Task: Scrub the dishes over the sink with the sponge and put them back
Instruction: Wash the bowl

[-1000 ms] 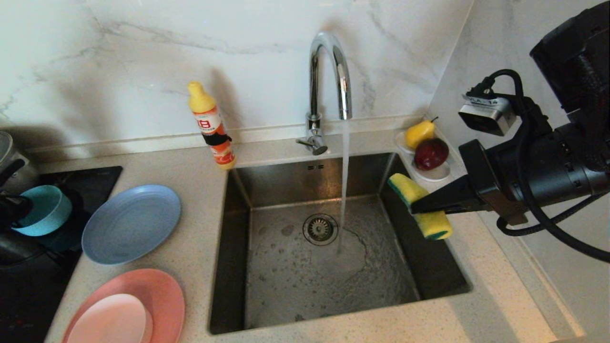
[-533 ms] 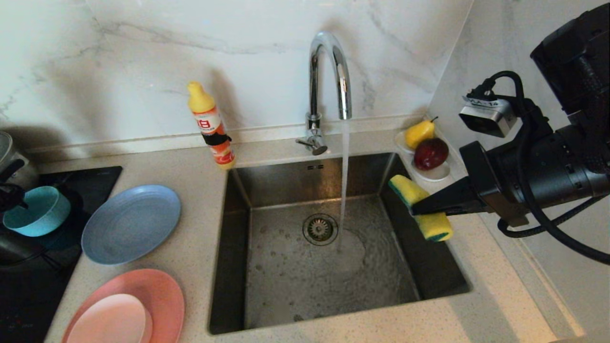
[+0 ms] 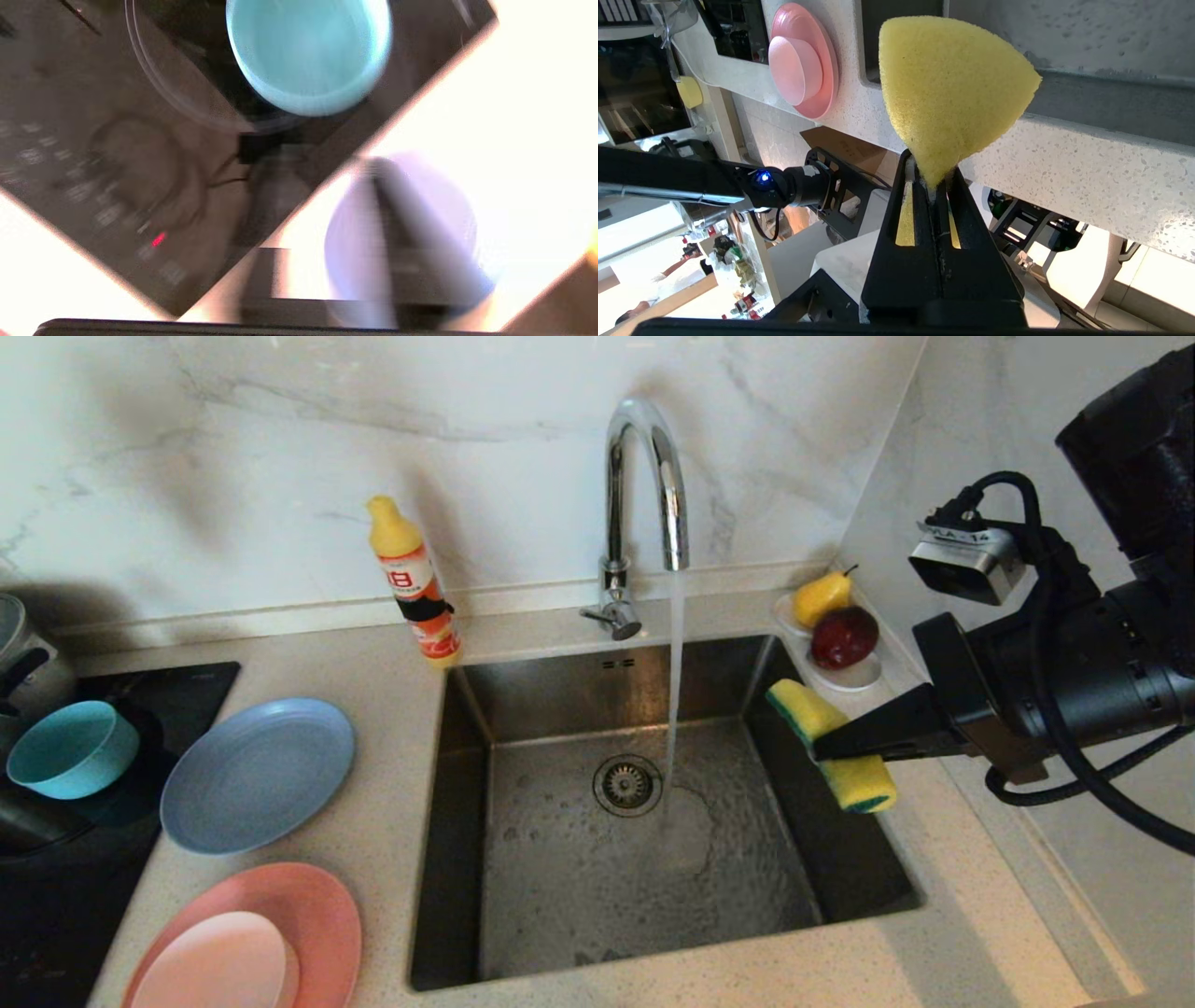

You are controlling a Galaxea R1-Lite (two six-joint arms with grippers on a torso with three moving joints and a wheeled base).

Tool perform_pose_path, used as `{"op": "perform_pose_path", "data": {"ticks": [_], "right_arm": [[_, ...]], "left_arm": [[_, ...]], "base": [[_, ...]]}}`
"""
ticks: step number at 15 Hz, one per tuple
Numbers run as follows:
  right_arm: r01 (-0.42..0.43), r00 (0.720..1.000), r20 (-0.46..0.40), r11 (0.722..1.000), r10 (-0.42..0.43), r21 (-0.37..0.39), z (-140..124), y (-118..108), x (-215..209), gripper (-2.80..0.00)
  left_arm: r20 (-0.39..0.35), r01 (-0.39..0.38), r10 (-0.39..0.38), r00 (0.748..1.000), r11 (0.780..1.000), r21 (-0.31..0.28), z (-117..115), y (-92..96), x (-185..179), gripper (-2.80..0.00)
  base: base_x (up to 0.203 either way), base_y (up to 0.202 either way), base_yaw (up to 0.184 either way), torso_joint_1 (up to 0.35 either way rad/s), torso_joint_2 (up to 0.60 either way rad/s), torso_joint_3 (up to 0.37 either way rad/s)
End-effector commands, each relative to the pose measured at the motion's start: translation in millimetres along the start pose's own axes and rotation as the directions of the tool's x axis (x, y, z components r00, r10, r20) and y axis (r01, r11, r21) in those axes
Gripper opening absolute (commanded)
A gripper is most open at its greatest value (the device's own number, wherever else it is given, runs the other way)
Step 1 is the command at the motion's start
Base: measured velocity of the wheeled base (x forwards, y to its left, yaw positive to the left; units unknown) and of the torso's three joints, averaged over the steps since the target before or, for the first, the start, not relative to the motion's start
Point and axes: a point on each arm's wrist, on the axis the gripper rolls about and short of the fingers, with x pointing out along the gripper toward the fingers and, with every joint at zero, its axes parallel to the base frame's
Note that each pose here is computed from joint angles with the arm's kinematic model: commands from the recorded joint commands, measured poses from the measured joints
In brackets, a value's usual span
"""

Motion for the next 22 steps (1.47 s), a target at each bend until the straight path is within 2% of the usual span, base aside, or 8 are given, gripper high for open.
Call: {"op": "perform_pose_path", "data": {"ticks": [1,3,7,12,15,16,22], "right_arm": [[-0.002,1.000,-0.005,1.000,0.002,0.002,-1.5,0.6,-0.5,-2.80],[-0.001,1.000,-0.005,1.000,0.001,0.002,-1.8,0.5,-0.8,-2.80],[0.006,1.000,-0.015,1.000,-0.006,0.007,-2.8,-1.7,2.4,-2.80],[0.018,0.999,-0.027,1.000,-0.018,0.014,-2.4,-5.5,8.9,-2.80],[0.020,0.999,-0.033,1.000,-0.020,0.016,-1.6,-6.3,11.7,-2.80],[0.020,0.999,-0.033,1.000,-0.020,0.016,-1.3,-6.3,12.1,-2.80],[0.022,0.999,-0.033,1.000,-0.021,0.017,-3.0,-6.6,10.4,-2.80]], "left_arm": [[0.023,0.027,-0.031,0.999,0.987,0.158,-22.5,-5.1,-54.4,-2.80],[-0.037,0.028,-0.019,0.999,0.962,0.270,-50.3,-0.7,-78.3,-2.80],[-0.207,0.074,0.017,0.978,0.904,0.420,-113.3,15.3,-102.1,-2.80],[-0.404,0.175,0.042,0.914,0.856,0.486,-179.5,32.1,-110.0,-2.80],[-0.476,0.197,0.071,0.877,0.850,0.489,-201.2,41.6,-102.6,-2.80],[-0.492,0.198,0.081,0.867,0.849,0.490,-204.5,43.6,-99.7,0.00],[-0.509,0.189,0.093,0.856,0.859,0.476,-220.5,53.2,-84.3,0.00]], "base": [[0.000,0.000,0.000,0.000,0.00,0.000],[0.000,0.000,0.000,0.000,0.00,0.000],[0.000,0.000,0.000,0.000,0.00,0.000],[0.000,0.000,0.000,0.000,0.00,0.000],[0.000,0.000,0.000,0.000,0.00,0.000],[0.000,0.000,0.000,0.000,0.00,0.000],[0.000,0.000,0.000,0.000,0.00,0.000]]}}
